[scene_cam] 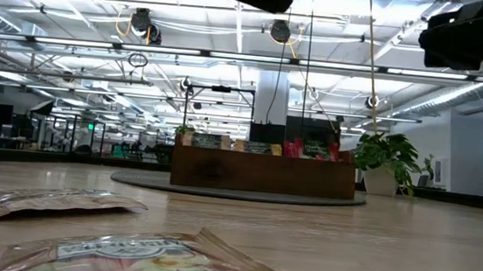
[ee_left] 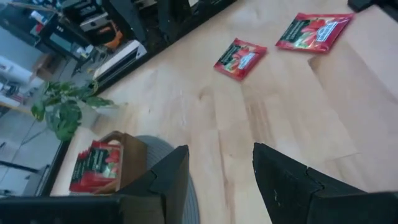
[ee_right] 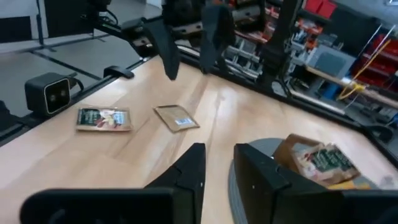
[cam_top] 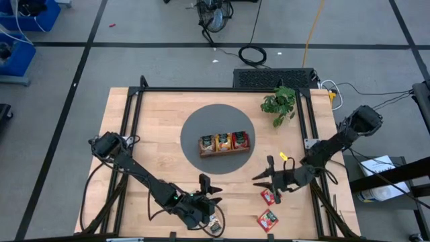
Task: Pick & Place Tea
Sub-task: Put the brown tea bag into the left section of the wooden organizer
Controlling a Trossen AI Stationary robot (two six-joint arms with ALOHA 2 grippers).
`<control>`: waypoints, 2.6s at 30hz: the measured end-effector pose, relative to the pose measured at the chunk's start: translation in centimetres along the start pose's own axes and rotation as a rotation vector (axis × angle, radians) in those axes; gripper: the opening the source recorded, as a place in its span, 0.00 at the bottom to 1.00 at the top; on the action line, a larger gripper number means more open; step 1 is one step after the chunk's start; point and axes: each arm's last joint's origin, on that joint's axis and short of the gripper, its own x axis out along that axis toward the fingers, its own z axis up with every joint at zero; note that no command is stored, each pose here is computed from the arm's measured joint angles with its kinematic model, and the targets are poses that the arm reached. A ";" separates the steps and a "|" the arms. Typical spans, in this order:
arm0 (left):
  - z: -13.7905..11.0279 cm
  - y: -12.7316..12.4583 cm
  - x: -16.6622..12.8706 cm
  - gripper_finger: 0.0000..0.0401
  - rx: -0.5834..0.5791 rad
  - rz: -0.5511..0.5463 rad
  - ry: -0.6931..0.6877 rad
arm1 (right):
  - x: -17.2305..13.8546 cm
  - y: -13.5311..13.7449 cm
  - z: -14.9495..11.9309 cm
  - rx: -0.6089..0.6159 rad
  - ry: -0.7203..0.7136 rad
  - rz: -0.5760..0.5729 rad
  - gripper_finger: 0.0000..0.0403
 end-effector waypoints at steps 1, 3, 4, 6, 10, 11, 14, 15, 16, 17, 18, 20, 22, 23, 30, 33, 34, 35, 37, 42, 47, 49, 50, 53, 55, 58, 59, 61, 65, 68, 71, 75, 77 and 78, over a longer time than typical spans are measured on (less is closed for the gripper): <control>0.0 0.1 0.1 0.45 0.006 -0.004 0.002 | 0.0 0.1 0.0 -0.011 -0.004 0.003 0.17; -0.1 0.4 0.5 0.45 0.006 -0.010 0.006 | -0.1 0.2 0.1 -0.027 -0.006 0.009 0.16; -0.1 0.6 0.6 0.45 0.005 -0.012 0.010 | -0.1 0.2 0.1 -0.030 -0.006 0.010 0.15; -0.3 0.9 0.9 0.45 -0.003 -0.029 0.019 | -0.1 0.2 0.1 -0.027 -0.008 0.008 0.13; -0.5 1.3 1.5 0.45 -0.045 -0.107 0.039 | -0.1 0.3 0.2 -0.001 -0.029 0.061 0.05; -0.5 1.3 1.6 0.45 -0.052 -0.129 0.037 | -0.1 0.4 0.3 0.002 -0.041 0.085 0.03; -0.5 1.4 1.7 0.45 -0.069 -0.155 0.028 | -0.2 0.5 0.6 0.010 -0.076 0.154 0.01; -0.5 1.4 1.8 0.45 -0.090 -0.153 0.029 | -0.2 0.6 0.6 0.011 -0.077 0.166 0.02; -0.4 1.4 1.8 0.45 -0.107 -0.150 0.030 | -0.2 0.6 0.6 0.010 -0.078 0.180 0.02; -0.5 1.5 1.8 0.45 -0.117 -0.149 0.033 | -0.2 0.6 0.5 0.008 -0.077 0.187 0.02; -0.5 1.5 1.8 0.45 -0.122 -0.147 0.037 | -0.2 0.7 0.5 0.003 -0.076 0.204 0.02; -0.6 1.6 1.9 0.45 -0.119 -0.142 0.042 | -0.2 0.7 0.4 -0.016 -0.067 0.212 0.02; -0.6 1.8 2.1 0.45 -0.111 -0.137 0.044 | -0.2 0.7 0.4 -0.031 -0.066 0.212 0.01; -0.7 1.9 2.1 0.45 -0.111 -0.135 0.047 | -0.2 0.7 0.4 -0.032 -0.068 0.211 0.01; -0.7 2.0 2.3 0.45 -0.109 -0.132 0.051 | -0.2 0.7 0.4 -0.028 -0.068 0.211 0.01; -0.6 2.0 2.3 0.45 -0.113 -0.131 0.043 | -0.2 0.7 0.4 -0.019 -0.067 0.211 0.01; -0.5 2.0 2.3 0.45 -0.115 -0.130 0.031 | -0.2 0.7 0.4 -0.019 -0.067 0.211 0.01; -0.2 2.0 2.1 0.45 -0.107 -0.132 0.012 | -0.2 0.7 0.4 -0.019 -0.067 0.211 0.01; 0.3 2.0 1.5 0.45 -0.092 -0.133 -0.023 | -0.2 0.8 0.4 -0.020 -0.068 0.219 0.01; 0.7 1.4 0.4 0.45 -0.060 -0.130 -0.038 | -0.2 0.8 0.4 -0.023 -0.077 0.260 0.01; 0.5 1.2 0.2 0.45 -0.062 -0.133 -0.016 | -0.2 0.8 0.4 -0.021 -0.077 0.259 0.01; 0.2 1.1 0.2 0.45 -0.111 -0.166 0.015 | -0.2 0.8 0.4 -0.003 -0.075 0.260 0.01; -0.2 1.0 0.1 0.45 -0.155 -0.193 0.049 | -0.2 0.8 0.4 0.001 -0.074 0.260 0.01; -1.6 0.6 -0.1 0.45 -0.299 -0.280 0.215 | -0.2 0.8 0.4 0.002 -0.072 0.261 0.01; -2.6 0.3 -0.5 0.45 -0.402 -0.298 0.332 | -0.2 0.9 0.3 -0.002 -0.064 0.262 0.01; -4.2 -1.0 -0.9 0.45 -0.512 -0.267 0.491 | -0.2 0.9 0.1 -0.014 -0.048 0.264 0.01; -4.8 -1.4 -1.1 0.45 -0.532 -0.257 0.537 | -0.2 0.9 0.1 -0.018 -0.047 0.264 0.01; -5.1 -2.4 -1.6 0.45 -0.579 -0.253 0.575 | -0.2 0.9 0.1 -0.017 -0.046 0.264 0.01; -5.4 -3.7 -3.1 0.45 -0.606 -0.259 0.616 | -0.2 0.9 0.1 -0.010 -0.047 0.263 0.01; -5.5 -4.6 -4.2 0.45 -0.632 -0.239 0.613 | -0.2 0.9 0.1 -0.010 -0.047 0.263 0.01; -6.1 -4.9 -5.1 0.45 -0.641 -0.175 0.643 | -0.2 0.9 0.1 -0.010 -0.047 0.263 0.01; -7.0 -4.9 -4.7 0.45 -0.620 -0.104 0.680 | -0.2 0.9 0.1 -0.010 -0.046 0.262 0.01; -6.9 -4.8 -4.1 0.45 -0.618 -0.115 0.669 | -0.2 0.9 0.1 -0.011 -0.044 0.263 0.01; -6.9 -4.8 -3.7 0.45 -0.616 -0.128 0.668 | -0.2 0.9 0.1 -0.012 -0.042 0.263 0.01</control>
